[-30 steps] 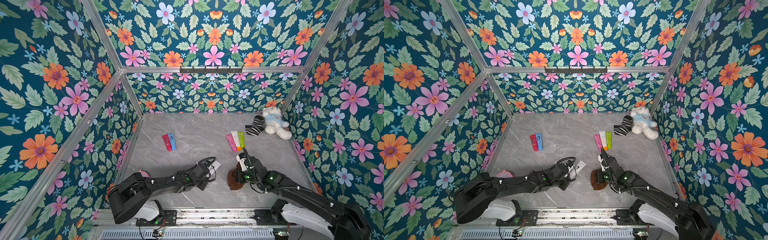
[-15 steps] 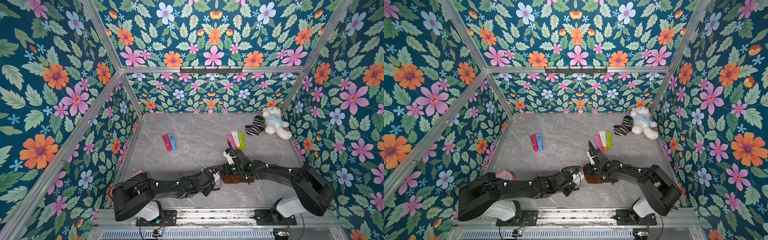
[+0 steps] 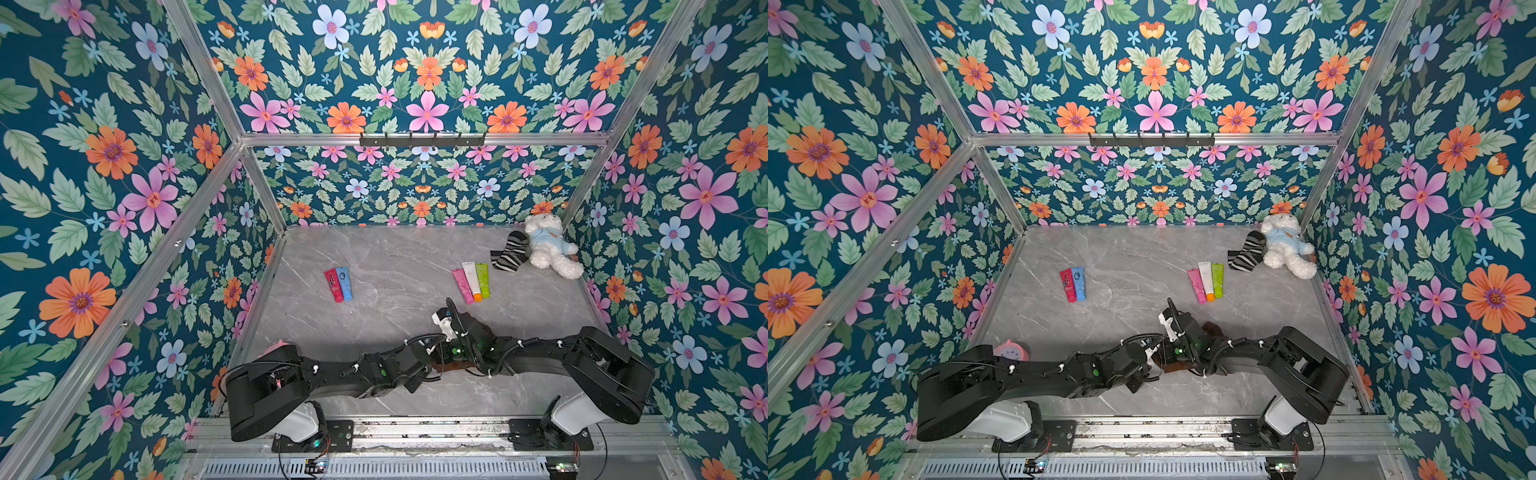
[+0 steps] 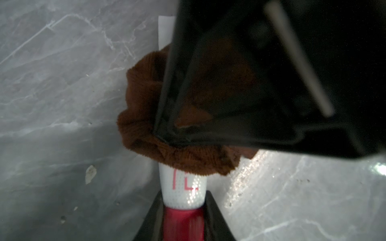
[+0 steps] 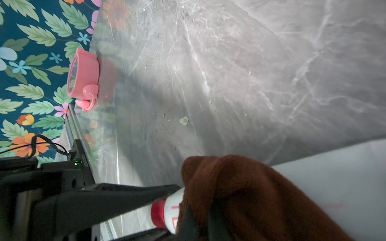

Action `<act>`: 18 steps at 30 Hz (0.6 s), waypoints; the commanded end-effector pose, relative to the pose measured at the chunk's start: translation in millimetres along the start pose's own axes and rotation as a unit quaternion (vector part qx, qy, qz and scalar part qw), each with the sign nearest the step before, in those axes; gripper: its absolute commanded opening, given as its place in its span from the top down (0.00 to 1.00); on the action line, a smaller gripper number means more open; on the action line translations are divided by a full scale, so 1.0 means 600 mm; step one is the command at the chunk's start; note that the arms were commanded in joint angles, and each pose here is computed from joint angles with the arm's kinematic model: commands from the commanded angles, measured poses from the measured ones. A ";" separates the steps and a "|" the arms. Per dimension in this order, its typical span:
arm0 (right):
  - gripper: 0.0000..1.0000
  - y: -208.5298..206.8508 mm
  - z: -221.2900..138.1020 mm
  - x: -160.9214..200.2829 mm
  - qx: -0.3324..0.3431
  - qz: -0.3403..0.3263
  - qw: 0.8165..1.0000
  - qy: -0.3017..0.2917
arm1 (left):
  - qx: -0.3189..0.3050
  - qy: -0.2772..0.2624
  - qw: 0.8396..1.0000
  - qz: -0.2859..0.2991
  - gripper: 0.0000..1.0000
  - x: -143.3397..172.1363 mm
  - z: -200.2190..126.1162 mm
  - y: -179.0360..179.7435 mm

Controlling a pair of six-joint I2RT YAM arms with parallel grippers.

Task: Wipe the surface of the toothpaste tube
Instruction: Wipe the dirt from the toothpaste tube.

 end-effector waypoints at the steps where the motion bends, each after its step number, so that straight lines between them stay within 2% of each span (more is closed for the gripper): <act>1: 1.00 -0.026 0.010 0.051 0.017 0.031 0.997 0.066 | 0.006 -0.040 0.999 0.019 1.00 -0.028 -0.002 -0.005; 7: 1.00 -0.150 -0.026 0.004 0.102 0.116 0.988 -0.003 | -0.001 -0.050 0.999 0.014 1.00 -0.029 -0.011 -0.001; 11: 1.00 -0.188 -0.060 -0.023 0.188 0.112 0.975 -0.038 | -0.005 -0.053 0.998 0.012 1.00 -0.029 -0.013 0.001; 13: 1.00 -0.180 -0.066 -0.030 0.190 0.102 0.976 -0.041 | -0.004 -0.054 0.998 0.012 1.00 -0.030 -0.013 0.000; 18: 1.00 -0.131 -0.050 -0.015 0.127 0.071 0.989 -0.005 | -0.008 -0.049 0.999 0.015 1.00 -0.029 -0.009 0.001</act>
Point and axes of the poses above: each gripper's point midway between its finger pads, its own z axis out along the fingers, its own y axis along the line the jaws close on, x = y × z, the point moved 4 cm from there along -z, back along the fingers, and after that the axes turned 11 degrees about z, right-handed, at the moved point
